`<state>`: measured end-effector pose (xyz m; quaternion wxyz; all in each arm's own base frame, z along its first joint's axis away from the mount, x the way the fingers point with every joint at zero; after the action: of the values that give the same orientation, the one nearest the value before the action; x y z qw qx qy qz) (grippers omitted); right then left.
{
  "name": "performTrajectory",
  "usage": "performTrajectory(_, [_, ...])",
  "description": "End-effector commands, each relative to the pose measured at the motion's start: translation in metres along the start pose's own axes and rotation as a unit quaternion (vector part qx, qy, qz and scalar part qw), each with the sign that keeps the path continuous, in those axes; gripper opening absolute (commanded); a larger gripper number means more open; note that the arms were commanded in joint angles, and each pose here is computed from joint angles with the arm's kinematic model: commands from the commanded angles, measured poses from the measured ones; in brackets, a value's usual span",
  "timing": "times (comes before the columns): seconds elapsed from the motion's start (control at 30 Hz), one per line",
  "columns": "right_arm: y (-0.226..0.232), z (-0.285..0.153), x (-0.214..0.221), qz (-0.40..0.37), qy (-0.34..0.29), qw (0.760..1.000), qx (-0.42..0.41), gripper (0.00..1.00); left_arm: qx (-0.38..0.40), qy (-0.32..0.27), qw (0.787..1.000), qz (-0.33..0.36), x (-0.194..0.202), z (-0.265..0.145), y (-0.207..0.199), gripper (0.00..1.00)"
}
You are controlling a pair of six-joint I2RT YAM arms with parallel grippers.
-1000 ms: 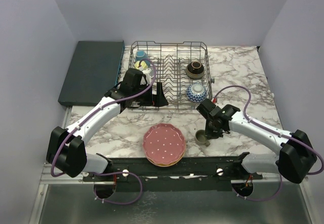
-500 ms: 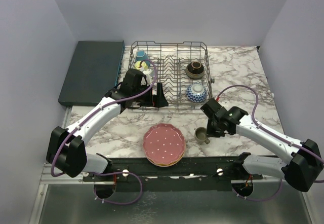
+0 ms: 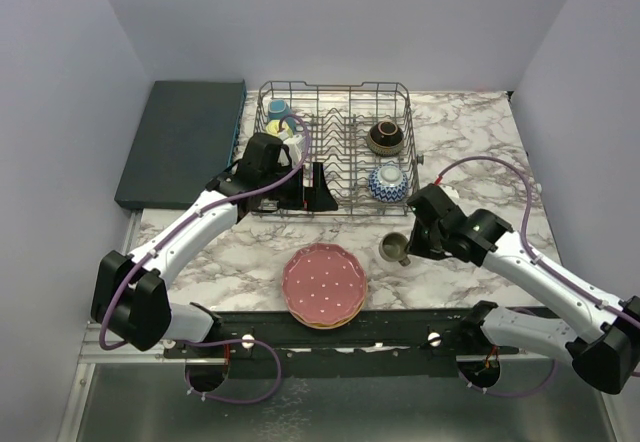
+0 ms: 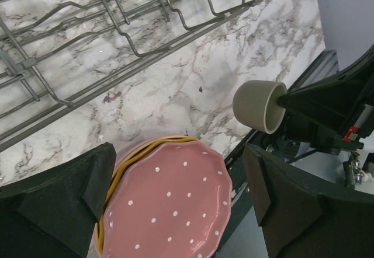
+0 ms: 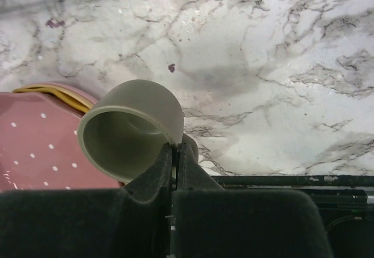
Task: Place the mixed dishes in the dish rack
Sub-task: Pick up the cup at the center of the board, then turn the cup upside down in the dish rack.
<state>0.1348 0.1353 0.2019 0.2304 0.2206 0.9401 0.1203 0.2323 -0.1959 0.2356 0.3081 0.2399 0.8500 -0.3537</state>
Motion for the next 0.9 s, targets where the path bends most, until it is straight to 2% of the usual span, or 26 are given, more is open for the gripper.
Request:
performTrajectory(0.0, [0.016,-0.013,-0.014,0.003,-0.039,0.998,-0.055,0.0,0.055,-0.019,0.998,-0.002,-0.012,-0.013,-0.02,0.99])
performTrajectory(0.37, [0.042,-0.04,-0.029,0.017,-0.07,0.983,-0.168,0.0,0.122,-0.049,0.991,-0.038,-0.024,-0.024,-0.025,0.99])
performTrajectory(0.87, [0.085,-0.061,-0.046,0.033,-0.058,0.95,-0.305,0.0,0.218,-0.128,0.966,-0.056,-0.039,-0.06,-0.015,0.99])
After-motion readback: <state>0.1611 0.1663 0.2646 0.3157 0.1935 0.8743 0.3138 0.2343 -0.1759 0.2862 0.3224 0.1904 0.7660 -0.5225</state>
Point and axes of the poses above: each gripper's point midway between its finger pads, its own z axis out along the fingers, its own y axis along the line the jaws close on, x = y × z, the point moved 9 cm from there along -z, back along the fingers, and after that the axes turned 14 degrees about z, right-handed, at the moved point
